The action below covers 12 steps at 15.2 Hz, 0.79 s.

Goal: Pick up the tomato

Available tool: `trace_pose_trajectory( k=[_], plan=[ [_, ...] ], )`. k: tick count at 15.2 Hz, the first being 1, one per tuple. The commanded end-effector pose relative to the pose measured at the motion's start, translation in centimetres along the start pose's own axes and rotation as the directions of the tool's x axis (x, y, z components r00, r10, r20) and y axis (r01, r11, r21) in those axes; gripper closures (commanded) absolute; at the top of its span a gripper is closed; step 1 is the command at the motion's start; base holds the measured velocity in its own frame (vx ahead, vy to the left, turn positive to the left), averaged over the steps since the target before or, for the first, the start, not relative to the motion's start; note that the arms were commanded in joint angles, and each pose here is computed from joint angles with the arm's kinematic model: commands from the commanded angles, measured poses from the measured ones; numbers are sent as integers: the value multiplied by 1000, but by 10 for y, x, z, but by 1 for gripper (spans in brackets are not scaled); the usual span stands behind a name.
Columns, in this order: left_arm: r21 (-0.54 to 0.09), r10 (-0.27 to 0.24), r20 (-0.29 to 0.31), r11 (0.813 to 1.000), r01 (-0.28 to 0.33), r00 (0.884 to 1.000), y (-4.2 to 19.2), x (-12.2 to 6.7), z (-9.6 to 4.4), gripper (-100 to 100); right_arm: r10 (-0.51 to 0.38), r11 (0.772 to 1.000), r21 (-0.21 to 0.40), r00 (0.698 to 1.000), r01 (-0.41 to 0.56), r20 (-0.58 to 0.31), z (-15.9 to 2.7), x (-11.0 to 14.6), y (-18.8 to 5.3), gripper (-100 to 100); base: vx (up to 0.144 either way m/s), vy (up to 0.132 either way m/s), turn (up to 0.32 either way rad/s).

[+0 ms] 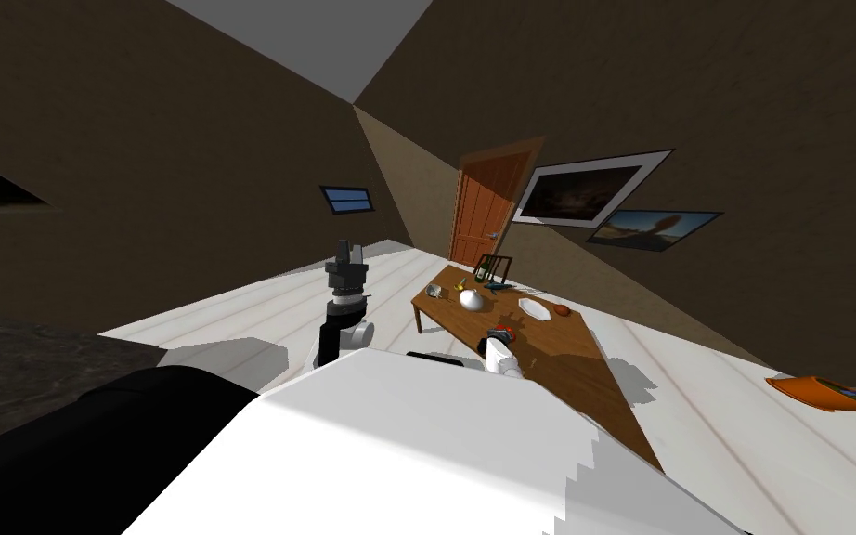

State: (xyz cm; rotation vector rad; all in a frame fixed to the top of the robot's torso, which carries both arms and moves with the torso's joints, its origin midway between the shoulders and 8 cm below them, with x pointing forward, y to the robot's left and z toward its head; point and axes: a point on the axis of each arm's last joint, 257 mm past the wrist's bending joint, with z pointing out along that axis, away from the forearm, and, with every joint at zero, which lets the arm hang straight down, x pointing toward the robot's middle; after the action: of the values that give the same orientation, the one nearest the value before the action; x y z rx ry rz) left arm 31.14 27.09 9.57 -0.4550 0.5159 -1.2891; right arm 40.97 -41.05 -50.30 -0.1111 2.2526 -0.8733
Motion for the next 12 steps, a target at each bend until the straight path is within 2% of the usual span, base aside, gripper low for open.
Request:
trace_pose_trajectory(
  k=[1, 2, 3, 6, 7, 10, 11, 12],
  plan=[
    [0, 0, 0, 1000, 0, 1000, 0, 0, 0, 0, -9, 1000, -12, 1000, 9, -1, -1, 0, 7, 100, -31, 8, -28],
    [0, 0, 0, 1000, 0, 1000, 0, 0, 0, 0, -10, 1000, -13, 1000, 10, -1, -1, 0, 7, 100, -19, 6, -10],
    [0, 0, 0, 1000, 0, 1000, 0, 0, 0, 0, -12, 1000, 25, 1000, 12, -9, 9, -4, -11, 100, -35, 17, -39],
    [0, 0, 0, 1000, 0, 1000, 0, 0, 0, 0, -25, 1000, -4, 1000, 25, -6, 4, -2, 2, 100, -32, 10, -29],
    [0, 0, 0, 1000, 0, 1000, 0, 0, 0, 0, -26, 999, 40, 1000, 26, -16, 14, -6, -19, 100, -33, 12, -25],
    [0, 0, 0, 1000, 0, 1000, 0, 0, 0, 0, -43, 999, 13, 999, 43, -14, 10, -4, -6, 100, -32, 7, -30],
    [0, 0, 0, 1000, 0, 1000, 0, 0, 0, 0, -44, 997, 63, 999, 46, -24, 20, -7, -30, 100, -32, 12, -27],
    [0, 0, 0, 1000, 0, 1000, 0, 0, 0, 0, -50, 997, 49, 998, 51, -26, 19, -5, -24, 100, -41, 14, -45]
  ],
)
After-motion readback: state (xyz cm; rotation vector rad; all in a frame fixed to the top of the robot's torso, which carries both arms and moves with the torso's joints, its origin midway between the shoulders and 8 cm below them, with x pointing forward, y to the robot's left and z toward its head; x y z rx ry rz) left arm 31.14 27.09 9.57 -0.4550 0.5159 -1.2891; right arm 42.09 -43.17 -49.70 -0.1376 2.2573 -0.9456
